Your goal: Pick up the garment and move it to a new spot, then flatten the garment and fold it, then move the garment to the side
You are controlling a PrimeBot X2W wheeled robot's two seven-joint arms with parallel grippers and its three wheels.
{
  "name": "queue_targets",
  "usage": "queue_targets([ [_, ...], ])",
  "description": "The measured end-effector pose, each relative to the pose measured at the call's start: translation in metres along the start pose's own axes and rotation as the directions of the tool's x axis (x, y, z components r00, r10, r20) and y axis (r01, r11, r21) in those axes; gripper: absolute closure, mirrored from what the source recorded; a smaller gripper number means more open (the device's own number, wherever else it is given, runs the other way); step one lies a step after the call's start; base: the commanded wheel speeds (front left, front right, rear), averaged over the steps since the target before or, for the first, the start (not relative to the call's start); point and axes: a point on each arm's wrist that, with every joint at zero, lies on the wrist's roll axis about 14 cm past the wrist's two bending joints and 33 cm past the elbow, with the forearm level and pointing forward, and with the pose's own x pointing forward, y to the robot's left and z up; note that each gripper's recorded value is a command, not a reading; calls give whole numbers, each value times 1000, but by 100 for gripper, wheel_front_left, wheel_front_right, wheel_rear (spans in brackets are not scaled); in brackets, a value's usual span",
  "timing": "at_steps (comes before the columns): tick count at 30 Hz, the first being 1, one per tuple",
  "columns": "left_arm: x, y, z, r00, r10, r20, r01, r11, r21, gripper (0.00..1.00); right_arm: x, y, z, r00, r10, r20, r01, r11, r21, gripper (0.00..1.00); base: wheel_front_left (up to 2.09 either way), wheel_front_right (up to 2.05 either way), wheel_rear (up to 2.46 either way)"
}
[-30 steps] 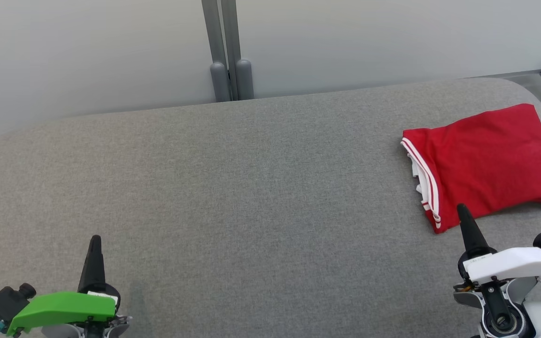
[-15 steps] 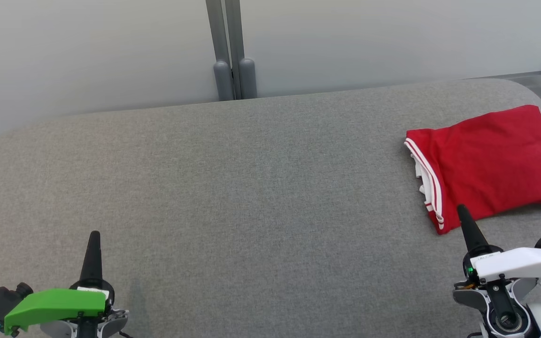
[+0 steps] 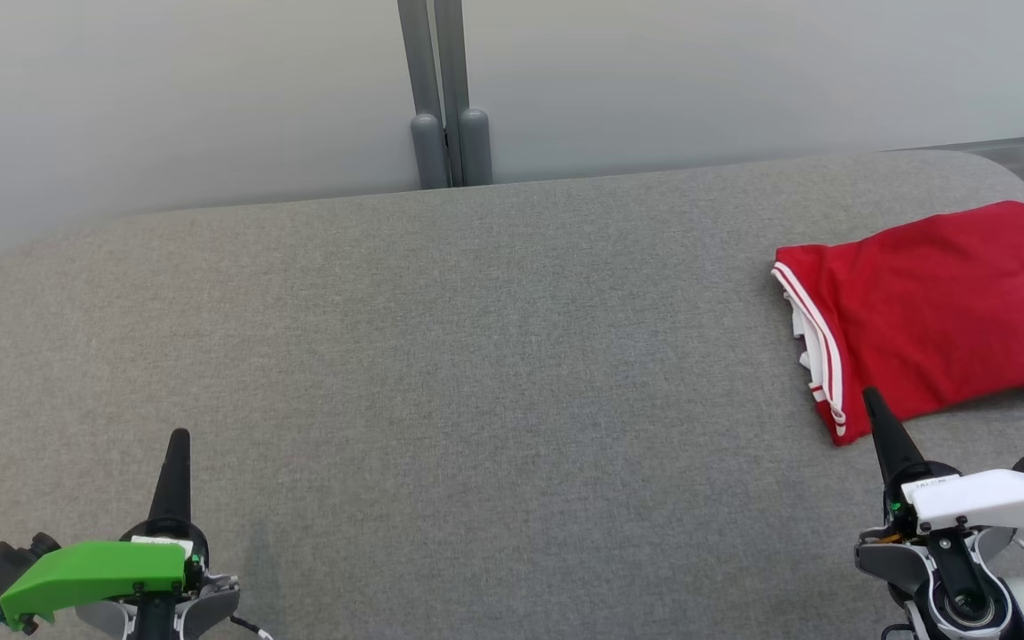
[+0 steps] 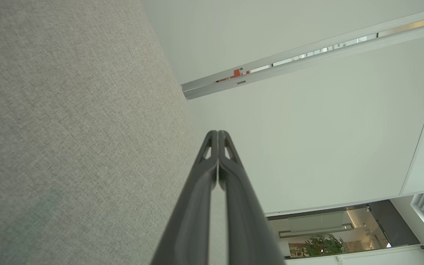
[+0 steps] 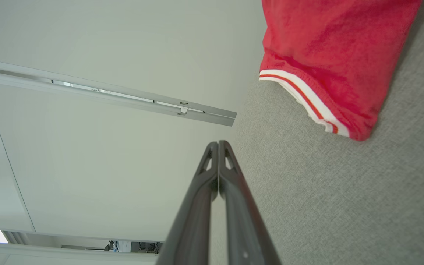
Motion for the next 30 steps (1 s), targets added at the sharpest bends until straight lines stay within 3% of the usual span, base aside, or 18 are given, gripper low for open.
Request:
queue_targets([
  [30, 2, -7, 7, 999, -33, 5, 34, 977, -212, 100, 5, 4, -6, 1000, 20, -17, -16, 972, 232, 100, 0, 0, 0],
])
